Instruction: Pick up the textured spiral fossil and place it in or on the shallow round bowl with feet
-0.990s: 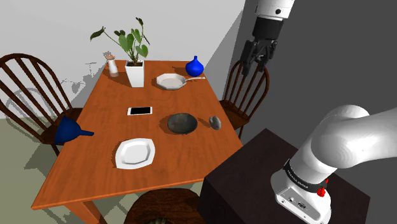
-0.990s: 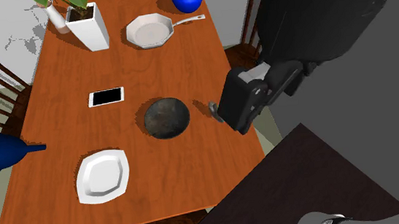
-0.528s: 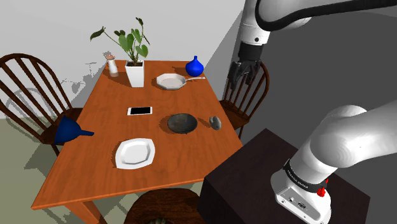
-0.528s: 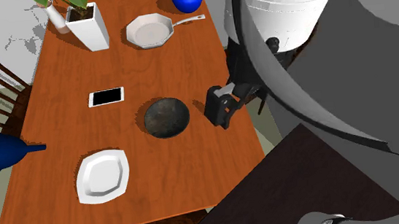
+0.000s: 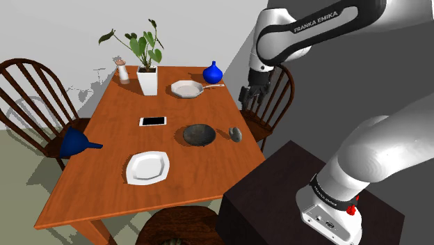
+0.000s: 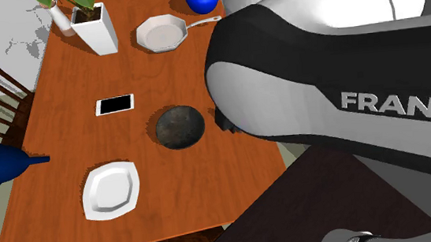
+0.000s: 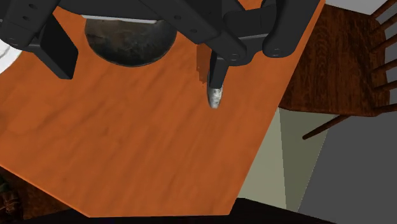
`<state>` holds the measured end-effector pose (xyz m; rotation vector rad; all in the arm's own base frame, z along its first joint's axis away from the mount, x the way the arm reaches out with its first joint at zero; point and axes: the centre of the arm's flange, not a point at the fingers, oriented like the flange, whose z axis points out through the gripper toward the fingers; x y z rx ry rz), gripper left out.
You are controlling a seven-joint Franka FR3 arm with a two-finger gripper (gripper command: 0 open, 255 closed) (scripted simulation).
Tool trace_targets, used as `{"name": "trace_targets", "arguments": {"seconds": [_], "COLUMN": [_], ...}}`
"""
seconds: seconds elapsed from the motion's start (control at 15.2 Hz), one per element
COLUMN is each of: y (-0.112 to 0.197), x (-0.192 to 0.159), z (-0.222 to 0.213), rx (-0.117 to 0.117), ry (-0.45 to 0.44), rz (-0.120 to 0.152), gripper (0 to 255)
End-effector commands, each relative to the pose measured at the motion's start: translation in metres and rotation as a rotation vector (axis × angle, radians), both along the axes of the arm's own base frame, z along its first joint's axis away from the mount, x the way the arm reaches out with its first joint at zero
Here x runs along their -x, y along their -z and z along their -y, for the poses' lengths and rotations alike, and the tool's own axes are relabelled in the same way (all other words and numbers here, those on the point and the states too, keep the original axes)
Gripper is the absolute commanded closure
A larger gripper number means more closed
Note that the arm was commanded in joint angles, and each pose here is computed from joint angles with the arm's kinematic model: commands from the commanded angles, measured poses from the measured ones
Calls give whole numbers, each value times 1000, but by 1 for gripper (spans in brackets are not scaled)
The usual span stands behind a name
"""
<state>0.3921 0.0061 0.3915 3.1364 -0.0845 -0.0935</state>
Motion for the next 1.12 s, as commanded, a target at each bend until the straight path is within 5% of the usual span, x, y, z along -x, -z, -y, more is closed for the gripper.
{"name": "trace_targets", "arguments": {"seconds": [0.0, 1.06], "y": [24, 204], "x": [-13, -104], "z": [6, 57], "rx": [10, 89], "ry": [2, 21], "rz": [1, -5], "gripper": [0, 0]}}
